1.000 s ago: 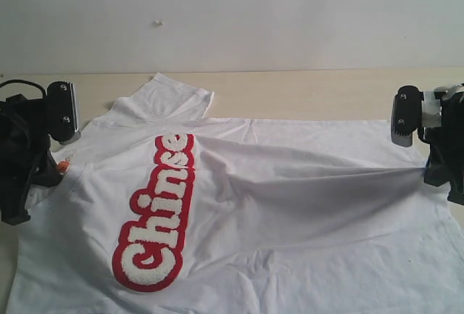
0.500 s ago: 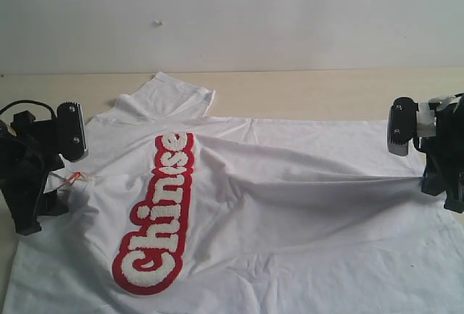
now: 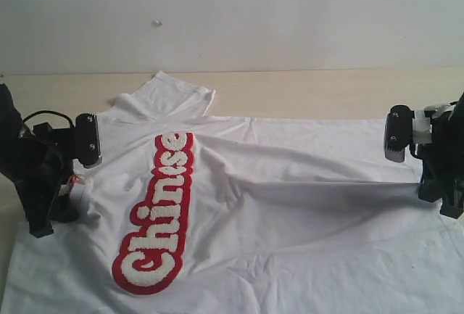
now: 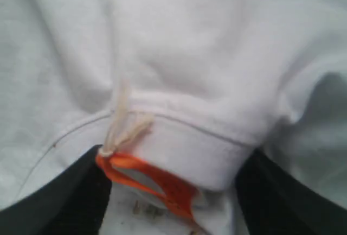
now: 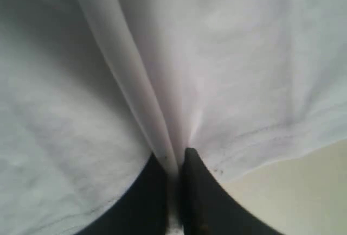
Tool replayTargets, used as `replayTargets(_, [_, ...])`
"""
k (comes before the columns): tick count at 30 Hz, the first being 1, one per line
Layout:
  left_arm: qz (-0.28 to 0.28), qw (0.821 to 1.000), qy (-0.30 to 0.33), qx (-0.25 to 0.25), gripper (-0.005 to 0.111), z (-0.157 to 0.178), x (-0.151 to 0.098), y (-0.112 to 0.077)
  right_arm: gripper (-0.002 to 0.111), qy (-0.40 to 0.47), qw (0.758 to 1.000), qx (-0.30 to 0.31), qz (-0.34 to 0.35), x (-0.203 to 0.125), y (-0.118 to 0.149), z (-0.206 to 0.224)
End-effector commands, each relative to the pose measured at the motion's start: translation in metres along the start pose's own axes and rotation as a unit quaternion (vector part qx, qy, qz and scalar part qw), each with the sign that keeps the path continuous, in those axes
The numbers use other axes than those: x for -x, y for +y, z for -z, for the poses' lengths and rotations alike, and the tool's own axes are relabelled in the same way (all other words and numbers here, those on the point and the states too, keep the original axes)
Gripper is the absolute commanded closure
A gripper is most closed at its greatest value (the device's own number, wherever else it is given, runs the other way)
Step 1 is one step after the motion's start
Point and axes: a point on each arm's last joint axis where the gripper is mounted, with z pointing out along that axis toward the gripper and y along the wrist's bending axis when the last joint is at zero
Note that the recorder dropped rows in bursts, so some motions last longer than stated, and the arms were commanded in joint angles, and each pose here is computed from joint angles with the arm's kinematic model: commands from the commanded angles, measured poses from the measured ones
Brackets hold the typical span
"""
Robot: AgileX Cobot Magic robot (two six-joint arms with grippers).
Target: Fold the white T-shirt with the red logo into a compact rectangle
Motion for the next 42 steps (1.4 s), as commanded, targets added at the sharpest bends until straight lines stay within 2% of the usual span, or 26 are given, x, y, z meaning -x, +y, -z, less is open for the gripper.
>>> replayTargets(1, [0.005, 1.0, -0.002, 0.009, 0.082, -0.009, 0.001, 0.002, 0.108, -0.002, 1.0, -0.001, -0.003, 0.0, 0.0, -0.001])
replayTargets(3, [0.014, 1.0, -0.004, 0.014, 0.106, -0.009, 0.001, 0.003, 0.108, -0.002, 1.0, -0.001, -0.003, 0.0, 0.0, -0.001])
replayTargets(9, [-0.004, 0.999, -0.004, 0.036, 0.107, 0.004, 0.002, 0.008, 0.108, -0.004, 1.0, -0.016, 0.01, 0.0, -0.001, 0.008])
replayTargets(13, [0.013, 0.997, -0.026, 0.078, 0.107, 0.042, 0.011, 0.021, 0.108, -0.027, 0.998, -0.051, 0.021, 0.004, -0.005, 0.04])
replayTargets(18, [0.001, 0.991, -0.044, 0.125, 0.107, 0.096, 0.016, 0.028, 0.108, -0.061, 0.996, -0.067, 0.022, 0.01, -0.005, 0.088])
replayTargets(21, [-0.012, 0.988, -0.034, 0.148, 0.107, 0.12, 0.014, 0.027, 0.108, -0.061, 0.994, -0.081, 0.029, 0.009, -0.004, 0.108])
replayTargets(28, [-0.011, 0.972, 0.012, 0.236, 0.107, 0.173, -0.001, 0.023, 0.108, -0.034, 0.988, -0.139, 0.049, -0.001, 0.001, 0.149])
replayTargets(32, [-0.014, 0.962, 0.013, 0.272, 0.107, 0.198, -0.005, 0.018, 0.108, -0.039, 0.986, -0.152, 0.048, -0.002, 0.005, 0.17])
replayTargets(42, [-0.009, 0.956, 0.021, 0.292, 0.107, 0.232, -0.015, 0.001, 0.108, -0.046, 0.985, -0.16, 0.034, -0.005, 0.015, 0.213])
